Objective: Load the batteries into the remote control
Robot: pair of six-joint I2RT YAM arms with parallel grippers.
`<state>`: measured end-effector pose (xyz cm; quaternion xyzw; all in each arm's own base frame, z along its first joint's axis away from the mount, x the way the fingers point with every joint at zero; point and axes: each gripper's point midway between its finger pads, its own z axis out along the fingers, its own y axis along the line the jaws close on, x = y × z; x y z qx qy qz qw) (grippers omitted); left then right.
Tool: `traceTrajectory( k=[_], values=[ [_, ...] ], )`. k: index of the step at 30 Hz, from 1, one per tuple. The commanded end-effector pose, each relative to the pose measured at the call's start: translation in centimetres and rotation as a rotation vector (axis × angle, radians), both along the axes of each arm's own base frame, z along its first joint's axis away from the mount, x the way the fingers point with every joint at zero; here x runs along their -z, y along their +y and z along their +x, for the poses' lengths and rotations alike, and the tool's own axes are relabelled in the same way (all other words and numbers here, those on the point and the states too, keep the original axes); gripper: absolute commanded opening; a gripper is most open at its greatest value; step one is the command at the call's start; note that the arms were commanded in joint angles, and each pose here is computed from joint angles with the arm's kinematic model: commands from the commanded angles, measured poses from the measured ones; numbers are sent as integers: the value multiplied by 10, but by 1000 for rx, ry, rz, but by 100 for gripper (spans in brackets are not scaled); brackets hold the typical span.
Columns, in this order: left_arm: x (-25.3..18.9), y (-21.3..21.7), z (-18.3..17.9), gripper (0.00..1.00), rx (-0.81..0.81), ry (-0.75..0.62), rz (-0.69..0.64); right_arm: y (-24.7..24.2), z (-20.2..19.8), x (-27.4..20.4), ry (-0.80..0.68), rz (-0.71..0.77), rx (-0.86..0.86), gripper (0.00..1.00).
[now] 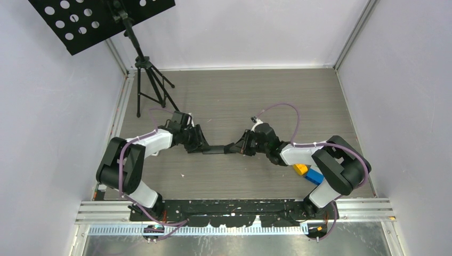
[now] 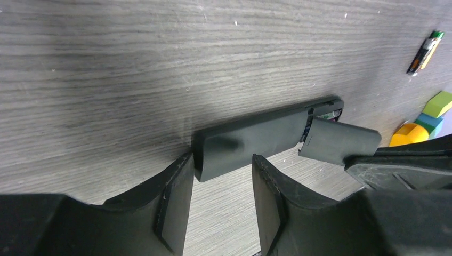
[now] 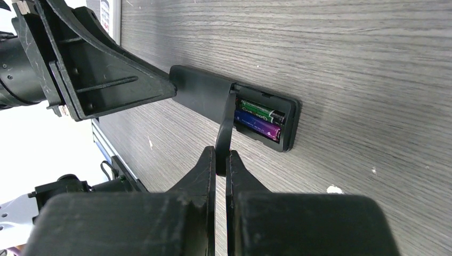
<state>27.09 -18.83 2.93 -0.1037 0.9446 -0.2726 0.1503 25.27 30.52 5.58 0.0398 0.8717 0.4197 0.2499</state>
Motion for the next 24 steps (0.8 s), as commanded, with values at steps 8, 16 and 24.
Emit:
traceTrajectory(
  k=[8, 16, 24],
  values=[
    [6, -7, 10, 42, -39, 28, -75, -5, 9, -21, -89, 5, 91, 0],
    [5, 7, 11, 42, -41, 16, -2, -8, 14, -22, -106, -8, 105, 0],
    [4, 7, 11, 42, -38, 15, 0, -5, 12, -8, -72, -18, 92, 0]
  ],
)
